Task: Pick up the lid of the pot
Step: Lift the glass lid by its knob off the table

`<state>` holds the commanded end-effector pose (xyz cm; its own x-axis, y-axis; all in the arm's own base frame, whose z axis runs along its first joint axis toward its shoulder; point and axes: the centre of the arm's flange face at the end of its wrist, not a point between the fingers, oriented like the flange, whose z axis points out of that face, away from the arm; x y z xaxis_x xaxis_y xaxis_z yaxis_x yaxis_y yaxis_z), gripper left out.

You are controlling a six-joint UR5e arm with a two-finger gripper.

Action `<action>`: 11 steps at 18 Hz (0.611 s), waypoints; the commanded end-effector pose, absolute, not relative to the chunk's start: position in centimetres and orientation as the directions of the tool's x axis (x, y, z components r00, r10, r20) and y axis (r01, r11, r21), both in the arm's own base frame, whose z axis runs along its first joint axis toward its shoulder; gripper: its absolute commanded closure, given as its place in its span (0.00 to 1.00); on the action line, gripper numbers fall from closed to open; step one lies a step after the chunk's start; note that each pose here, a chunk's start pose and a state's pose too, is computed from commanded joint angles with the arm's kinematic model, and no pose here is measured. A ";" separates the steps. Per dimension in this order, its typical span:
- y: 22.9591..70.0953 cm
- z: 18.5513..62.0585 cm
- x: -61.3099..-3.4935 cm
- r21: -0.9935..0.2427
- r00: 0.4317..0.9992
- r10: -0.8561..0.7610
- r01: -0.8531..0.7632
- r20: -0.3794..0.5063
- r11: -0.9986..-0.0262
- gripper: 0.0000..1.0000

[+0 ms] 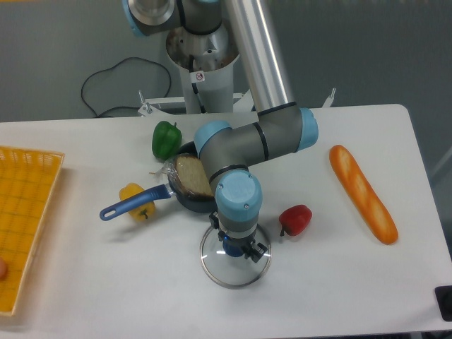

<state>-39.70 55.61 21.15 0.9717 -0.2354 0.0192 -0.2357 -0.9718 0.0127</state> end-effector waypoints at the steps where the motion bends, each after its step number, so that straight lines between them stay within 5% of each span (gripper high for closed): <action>1: 55.6 21.0 -39.7 0.014 0.973 -0.231 -0.231 0.022 -0.973 0.51; 11: 56.5 23.0 -40.6 -0.006 0.971 -0.240 -0.240 -0.007 -0.971 0.56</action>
